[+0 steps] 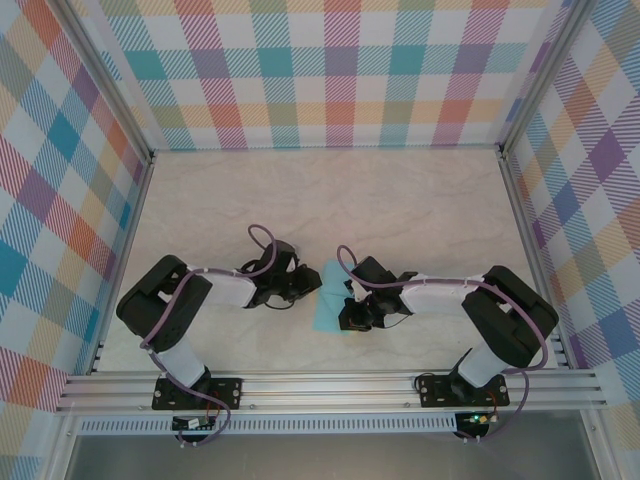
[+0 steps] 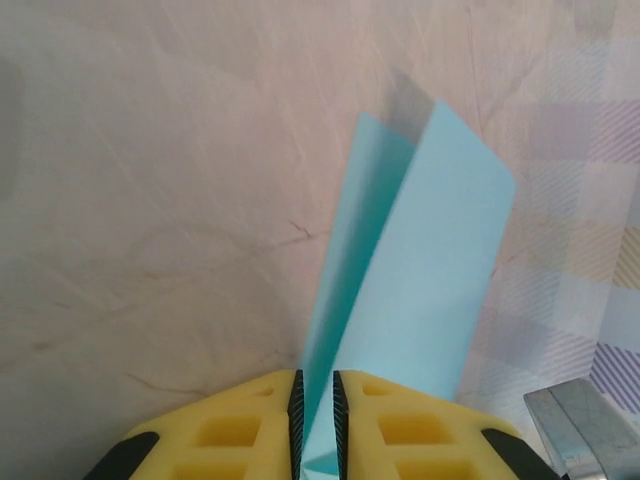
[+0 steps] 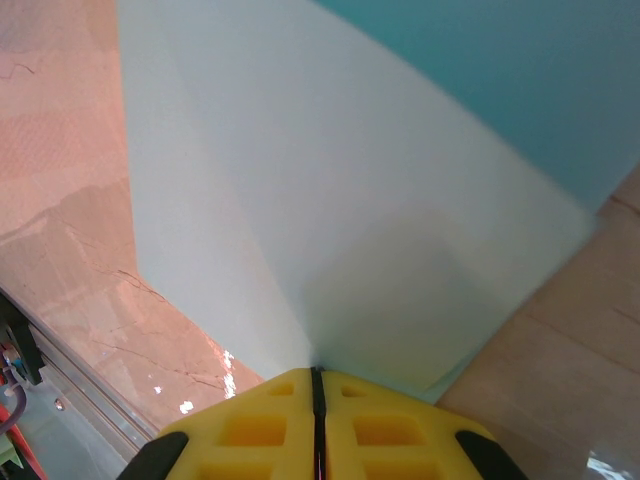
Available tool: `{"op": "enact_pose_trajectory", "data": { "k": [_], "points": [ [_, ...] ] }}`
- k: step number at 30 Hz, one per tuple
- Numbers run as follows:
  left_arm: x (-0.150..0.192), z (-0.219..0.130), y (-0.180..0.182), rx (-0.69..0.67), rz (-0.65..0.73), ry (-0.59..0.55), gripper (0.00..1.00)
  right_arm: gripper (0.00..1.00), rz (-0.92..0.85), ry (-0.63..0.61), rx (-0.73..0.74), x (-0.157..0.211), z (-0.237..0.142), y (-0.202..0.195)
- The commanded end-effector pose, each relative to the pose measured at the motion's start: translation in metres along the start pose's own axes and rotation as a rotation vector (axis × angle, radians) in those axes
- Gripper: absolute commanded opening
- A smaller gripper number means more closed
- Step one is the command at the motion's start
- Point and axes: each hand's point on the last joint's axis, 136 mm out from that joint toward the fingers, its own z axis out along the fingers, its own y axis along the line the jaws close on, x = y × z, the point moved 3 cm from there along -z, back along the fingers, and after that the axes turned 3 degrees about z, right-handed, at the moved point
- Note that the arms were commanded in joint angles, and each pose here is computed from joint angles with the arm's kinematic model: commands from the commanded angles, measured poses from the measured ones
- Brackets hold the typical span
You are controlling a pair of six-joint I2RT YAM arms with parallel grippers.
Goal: Fold a paper plane with a square sheet of paper (pick it up from the middle)
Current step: Fold the triangle a second time at the center of the table.
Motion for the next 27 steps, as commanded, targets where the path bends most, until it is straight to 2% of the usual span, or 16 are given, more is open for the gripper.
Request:
{"op": "enact_pose_trajectory", "data": {
  "k": [1, 9, 14, 21, 27],
  "points": [
    [-0.021, -0.006, 0.008, -0.031, 0.007, -0.04, 0.21, 0.09, 0.078, 0.074, 0.179, 0.02, 0.008, -0.042],
    [0.0, -0.031, -0.034, 0.084, 0.053, 0.009, 0.2, 0.09, 0.069, 0.051, 0.176, 0.014, 0.005, -0.036],
    [0.025, -0.021, -0.046, 0.123, 0.066, 0.077, 0.17, 0.09, 0.062, 0.04, 0.172, 0.012, 0.002, -0.033],
    [0.04, 0.005, -0.042, 0.132, 0.033, 0.142, 0.17, 0.1, 0.047, 0.023, 0.159, 0.011, -0.002, -0.029],
    [0.045, 0.015, -0.011, 0.001, 0.011, 0.142, 0.16, 0.12, 0.02, 0.005, 0.104, 0.005, -0.01, -0.012]
  ]
}}
